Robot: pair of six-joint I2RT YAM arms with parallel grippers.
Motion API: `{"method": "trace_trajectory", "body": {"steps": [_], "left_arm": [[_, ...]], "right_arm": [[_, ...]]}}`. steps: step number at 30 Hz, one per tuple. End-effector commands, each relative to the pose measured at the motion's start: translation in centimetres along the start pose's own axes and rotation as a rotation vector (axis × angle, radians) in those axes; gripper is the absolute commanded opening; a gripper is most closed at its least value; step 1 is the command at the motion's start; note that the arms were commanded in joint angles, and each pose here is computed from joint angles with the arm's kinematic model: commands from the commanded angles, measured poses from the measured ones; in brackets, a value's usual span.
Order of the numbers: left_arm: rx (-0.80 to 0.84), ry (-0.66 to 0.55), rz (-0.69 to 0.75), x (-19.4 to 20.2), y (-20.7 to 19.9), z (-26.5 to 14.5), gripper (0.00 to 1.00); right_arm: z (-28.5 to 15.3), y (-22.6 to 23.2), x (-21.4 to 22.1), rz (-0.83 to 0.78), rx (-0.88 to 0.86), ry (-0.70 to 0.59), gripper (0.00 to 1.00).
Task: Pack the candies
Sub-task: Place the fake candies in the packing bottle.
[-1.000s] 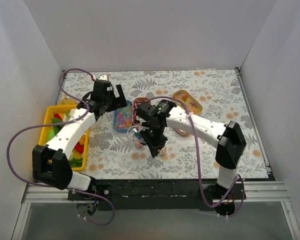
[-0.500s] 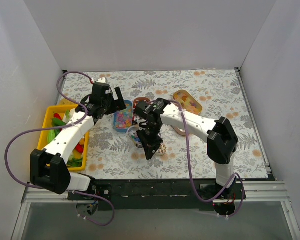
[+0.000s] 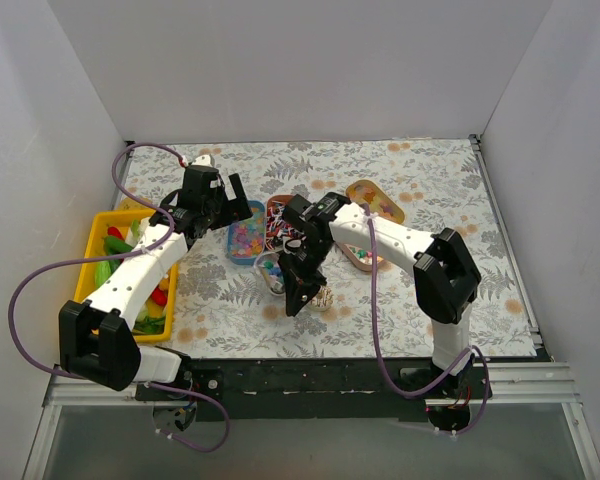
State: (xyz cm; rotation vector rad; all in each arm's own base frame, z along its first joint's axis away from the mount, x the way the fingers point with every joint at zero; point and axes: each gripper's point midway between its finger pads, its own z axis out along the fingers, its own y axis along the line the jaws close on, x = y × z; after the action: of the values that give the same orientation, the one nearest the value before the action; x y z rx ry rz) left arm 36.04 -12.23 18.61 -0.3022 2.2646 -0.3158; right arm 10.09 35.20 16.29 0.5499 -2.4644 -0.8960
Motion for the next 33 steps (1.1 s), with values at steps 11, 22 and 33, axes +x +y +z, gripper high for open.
{"method": "trace_trajectory", "body": {"steps": [11,22,33], "left_arm": [[0.007,-0.056,-0.005,-1.5,-0.1,-1.4,0.98],[0.03,-0.037,-0.007,-1.7,-0.8,-1.6,0.98],[0.266,0.049,0.046,-2.1,-5.7,-3.1,0.98]], "right_arm": [[-1.9,4.0,0.6,0.076,-0.269,0.031,0.01],[-3.2,5.6,0.8,0.05,-0.311,-0.005,0.01],[-5.3,1.3,-1.2,-0.153,0.089,-0.228,0.01]]}}
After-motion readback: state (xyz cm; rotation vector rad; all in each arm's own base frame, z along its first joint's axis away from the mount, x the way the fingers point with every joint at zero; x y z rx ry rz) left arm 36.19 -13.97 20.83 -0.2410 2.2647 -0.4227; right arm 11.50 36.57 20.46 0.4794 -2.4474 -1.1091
